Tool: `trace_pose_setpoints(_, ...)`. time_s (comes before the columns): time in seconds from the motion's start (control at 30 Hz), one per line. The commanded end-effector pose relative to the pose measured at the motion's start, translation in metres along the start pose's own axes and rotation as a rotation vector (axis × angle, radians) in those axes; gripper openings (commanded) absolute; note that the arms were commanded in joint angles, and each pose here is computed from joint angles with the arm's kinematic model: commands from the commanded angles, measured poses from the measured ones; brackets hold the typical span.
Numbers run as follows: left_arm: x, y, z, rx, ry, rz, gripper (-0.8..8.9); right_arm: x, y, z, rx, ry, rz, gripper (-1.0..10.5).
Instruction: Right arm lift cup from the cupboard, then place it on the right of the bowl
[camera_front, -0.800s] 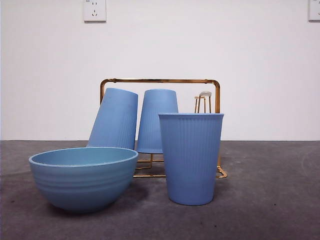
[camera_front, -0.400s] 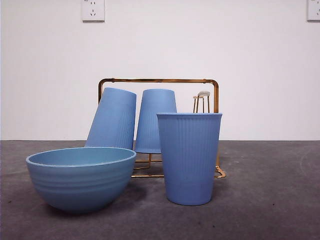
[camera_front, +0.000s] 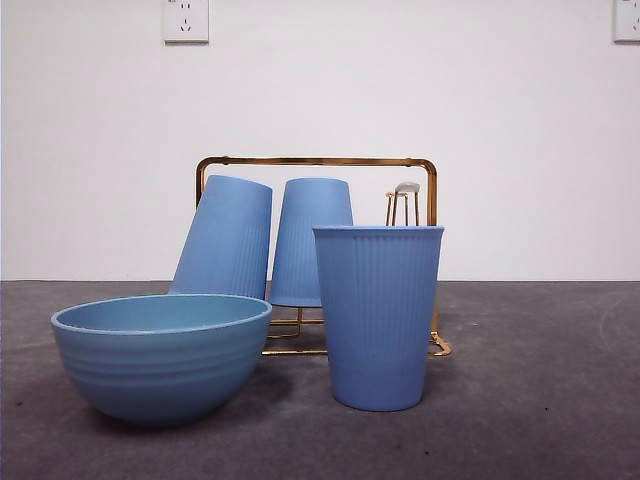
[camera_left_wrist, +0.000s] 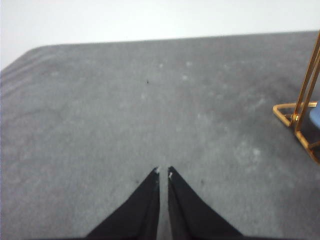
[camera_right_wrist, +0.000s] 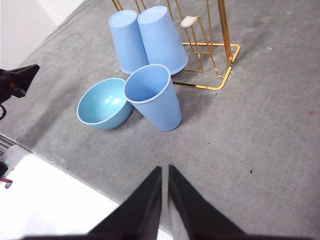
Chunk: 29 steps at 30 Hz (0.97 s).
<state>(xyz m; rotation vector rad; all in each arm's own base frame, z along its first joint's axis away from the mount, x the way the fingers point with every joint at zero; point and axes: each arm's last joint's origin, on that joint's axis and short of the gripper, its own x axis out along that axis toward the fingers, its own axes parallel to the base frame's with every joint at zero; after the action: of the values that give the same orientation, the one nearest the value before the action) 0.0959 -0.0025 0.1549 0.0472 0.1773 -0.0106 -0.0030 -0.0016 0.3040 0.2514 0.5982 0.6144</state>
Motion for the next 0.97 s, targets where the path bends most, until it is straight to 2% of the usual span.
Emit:
trace_pose_setpoints(0.03, 0.0010, 0.0000, -0.0061, -0.004, 0.009, 0.003, 0.25, -0.0029, 0.0012, 0.0025, -0.016, -0.016, 0.014, 0.2)
trace_pose_setpoints(0.97, 0.0006, 0.0000, -0.0054, -0.005, 0.000, 0.003, 0.25, -0.0029, 0.0012, 0.0025, -0.017, -0.016, 0.014, 0.2)
